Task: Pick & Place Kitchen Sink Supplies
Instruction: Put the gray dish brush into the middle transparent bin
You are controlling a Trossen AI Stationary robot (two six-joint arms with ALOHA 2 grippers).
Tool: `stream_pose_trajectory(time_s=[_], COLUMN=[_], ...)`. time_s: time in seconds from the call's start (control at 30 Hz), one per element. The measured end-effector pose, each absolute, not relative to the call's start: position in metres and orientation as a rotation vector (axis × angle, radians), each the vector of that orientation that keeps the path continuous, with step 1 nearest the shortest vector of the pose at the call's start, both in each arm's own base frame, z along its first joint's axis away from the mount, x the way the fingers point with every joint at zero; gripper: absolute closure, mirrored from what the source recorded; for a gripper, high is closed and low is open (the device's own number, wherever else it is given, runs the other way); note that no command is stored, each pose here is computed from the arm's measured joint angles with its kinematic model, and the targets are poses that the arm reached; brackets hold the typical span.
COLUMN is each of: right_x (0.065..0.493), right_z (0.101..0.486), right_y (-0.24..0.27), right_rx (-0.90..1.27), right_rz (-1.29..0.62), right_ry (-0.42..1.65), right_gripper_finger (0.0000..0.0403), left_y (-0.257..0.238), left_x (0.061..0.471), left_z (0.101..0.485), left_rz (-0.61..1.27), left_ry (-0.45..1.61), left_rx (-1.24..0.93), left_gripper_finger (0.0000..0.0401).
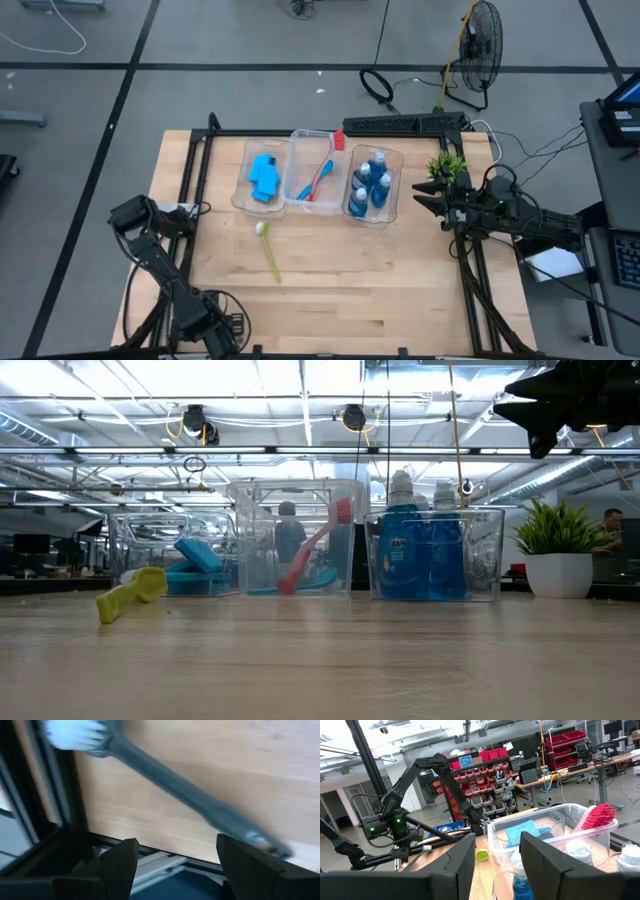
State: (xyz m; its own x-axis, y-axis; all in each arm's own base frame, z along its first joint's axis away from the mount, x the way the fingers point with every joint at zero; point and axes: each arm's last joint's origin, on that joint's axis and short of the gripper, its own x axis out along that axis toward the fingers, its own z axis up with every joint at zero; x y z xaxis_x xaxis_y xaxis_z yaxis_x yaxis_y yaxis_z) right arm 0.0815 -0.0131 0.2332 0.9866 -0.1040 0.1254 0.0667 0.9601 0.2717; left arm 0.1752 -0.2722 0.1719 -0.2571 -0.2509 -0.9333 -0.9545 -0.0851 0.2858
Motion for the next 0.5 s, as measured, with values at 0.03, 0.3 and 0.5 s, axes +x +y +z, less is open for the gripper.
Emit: stream_pose_trajectory(time_s=[0.03, 0.3, 0.5], right_x=[0.082, 0.082, 0.082], right_z=[0.233, 0.233, 0.233], right_y=[-0.013, -0.013, -0.013], right_rx=[0.270, 0.271, 0.270], right_rz=[-0.087, -0.086, -0.086], right_ry=[-0.139, -0.139, -0.140], right_gripper_finger=[0.0261, 0.0261, 0.0261], left_y=[-0.271, -0.265, -0.256], left_x=[0.177, 0.182, 0.179], left_z=[0.172, 0.178, 0.177], left_rz=[1.385, 1.389, 1.487], left_ry=[1.534, 1.504, 1.460], left_rx=[-1.345, -1.378, -1.313], left_gripper_finger=[0.0130, 0.0130, 0.0130])
